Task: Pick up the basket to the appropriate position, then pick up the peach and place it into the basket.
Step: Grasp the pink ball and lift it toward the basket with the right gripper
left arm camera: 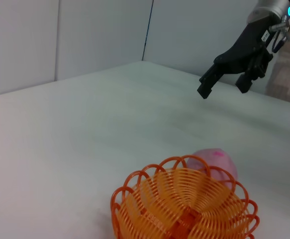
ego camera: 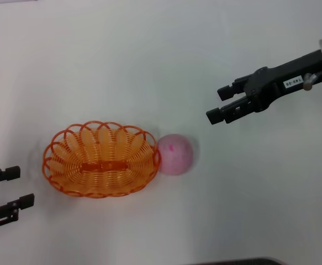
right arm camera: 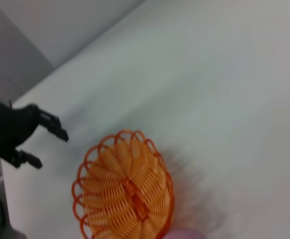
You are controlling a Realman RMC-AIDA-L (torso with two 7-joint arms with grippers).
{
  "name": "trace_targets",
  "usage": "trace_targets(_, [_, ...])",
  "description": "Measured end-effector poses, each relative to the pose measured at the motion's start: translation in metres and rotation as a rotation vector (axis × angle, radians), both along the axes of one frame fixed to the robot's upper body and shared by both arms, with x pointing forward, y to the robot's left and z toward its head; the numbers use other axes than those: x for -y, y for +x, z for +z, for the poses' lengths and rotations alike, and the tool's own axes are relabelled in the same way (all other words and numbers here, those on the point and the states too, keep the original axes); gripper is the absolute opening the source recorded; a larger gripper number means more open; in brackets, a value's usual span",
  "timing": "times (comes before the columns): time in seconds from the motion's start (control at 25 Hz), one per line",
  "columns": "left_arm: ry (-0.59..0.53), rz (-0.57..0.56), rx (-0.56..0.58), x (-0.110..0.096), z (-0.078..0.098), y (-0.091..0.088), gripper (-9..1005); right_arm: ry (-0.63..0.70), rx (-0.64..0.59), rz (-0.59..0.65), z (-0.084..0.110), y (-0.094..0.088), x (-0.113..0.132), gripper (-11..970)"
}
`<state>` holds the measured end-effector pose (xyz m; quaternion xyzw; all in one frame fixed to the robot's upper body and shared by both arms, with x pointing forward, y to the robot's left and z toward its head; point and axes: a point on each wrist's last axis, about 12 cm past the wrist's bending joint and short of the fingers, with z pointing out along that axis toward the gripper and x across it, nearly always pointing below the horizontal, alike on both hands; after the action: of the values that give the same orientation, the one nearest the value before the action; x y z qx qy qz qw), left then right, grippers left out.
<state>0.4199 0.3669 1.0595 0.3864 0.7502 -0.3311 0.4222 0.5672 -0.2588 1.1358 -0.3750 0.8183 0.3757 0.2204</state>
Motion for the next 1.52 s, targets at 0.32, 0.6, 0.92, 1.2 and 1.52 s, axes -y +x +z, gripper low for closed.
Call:
trace_targets(0.32, [0.001, -0.003, 0.001, 0.001, 0.000, 0.001, 643, -0.147, 0.031, 0.120, 0.014, 0.013, -0.023, 945])
trace_targets(0.6, [0.005, -0.004, 0.003, -0.001, 0.001, 0.002, 643, -0.248, 0.063, 0.216, 0.028, 0.024, -0.050, 944])
trace_targets(0.92, [0.015, -0.003, 0.007, -0.003, 0.004, 0.003, 643, -0.344, 0.093, 0.334, 0.037, 0.024, -0.081, 944])
trace_targets(1.2, [0.012, -0.001, 0.007, -0.003, 0.004, 0.003, 642, -0.407, 0.113, 0.399, 0.037, 0.021, -0.095, 943])
trace_targets(1.52, [0.008, 0.014, 0.011, -0.005, 0.004, 0.001, 642, -0.444, 0.151, 0.444, 0.029, 0.019, -0.108, 943])
